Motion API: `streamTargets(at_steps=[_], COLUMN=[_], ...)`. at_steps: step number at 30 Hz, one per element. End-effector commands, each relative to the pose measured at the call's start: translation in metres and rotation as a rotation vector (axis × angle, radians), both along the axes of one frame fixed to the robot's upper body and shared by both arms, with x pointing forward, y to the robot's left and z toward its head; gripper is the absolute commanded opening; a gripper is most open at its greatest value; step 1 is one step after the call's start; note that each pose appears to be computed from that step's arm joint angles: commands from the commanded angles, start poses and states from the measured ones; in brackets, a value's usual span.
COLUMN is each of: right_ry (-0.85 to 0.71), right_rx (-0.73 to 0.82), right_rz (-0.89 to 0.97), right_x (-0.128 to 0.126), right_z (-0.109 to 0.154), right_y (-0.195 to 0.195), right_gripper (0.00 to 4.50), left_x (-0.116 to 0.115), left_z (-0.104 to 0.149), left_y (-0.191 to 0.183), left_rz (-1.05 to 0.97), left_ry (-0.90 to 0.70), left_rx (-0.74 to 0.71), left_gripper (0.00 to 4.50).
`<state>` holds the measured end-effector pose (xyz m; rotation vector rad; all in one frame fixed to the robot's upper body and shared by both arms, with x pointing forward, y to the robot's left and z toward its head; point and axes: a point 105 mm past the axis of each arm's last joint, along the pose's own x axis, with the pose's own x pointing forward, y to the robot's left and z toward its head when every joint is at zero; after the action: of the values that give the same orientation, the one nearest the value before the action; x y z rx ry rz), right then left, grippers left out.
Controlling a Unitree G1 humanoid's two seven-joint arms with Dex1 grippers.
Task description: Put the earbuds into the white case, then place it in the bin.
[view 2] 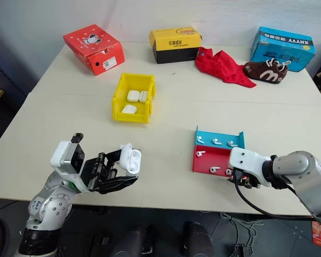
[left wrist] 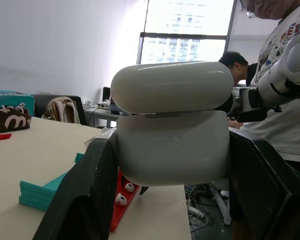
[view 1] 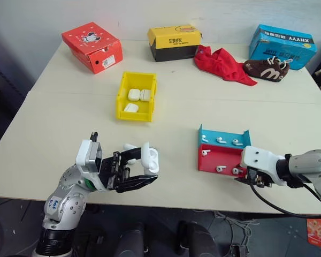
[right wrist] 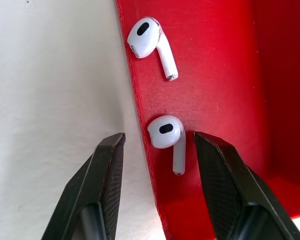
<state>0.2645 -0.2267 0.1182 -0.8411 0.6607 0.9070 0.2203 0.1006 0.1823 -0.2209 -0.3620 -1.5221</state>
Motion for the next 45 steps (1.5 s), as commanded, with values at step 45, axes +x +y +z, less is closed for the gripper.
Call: streamTargets(at_steps=[45], right_ry=[-0.160], right_rx=[0.730], right_rz=[0.319], right_x=[-0.043], right_z=[0.107], right_y=[0.053], right_gripper=[0.45], left_x=[0.000], left_z=[0.027], left_y=[0.001], left_rz=[-0.066], left_ry=[-0.115], left_rx=[-0.062], left_gripper=[2.79])
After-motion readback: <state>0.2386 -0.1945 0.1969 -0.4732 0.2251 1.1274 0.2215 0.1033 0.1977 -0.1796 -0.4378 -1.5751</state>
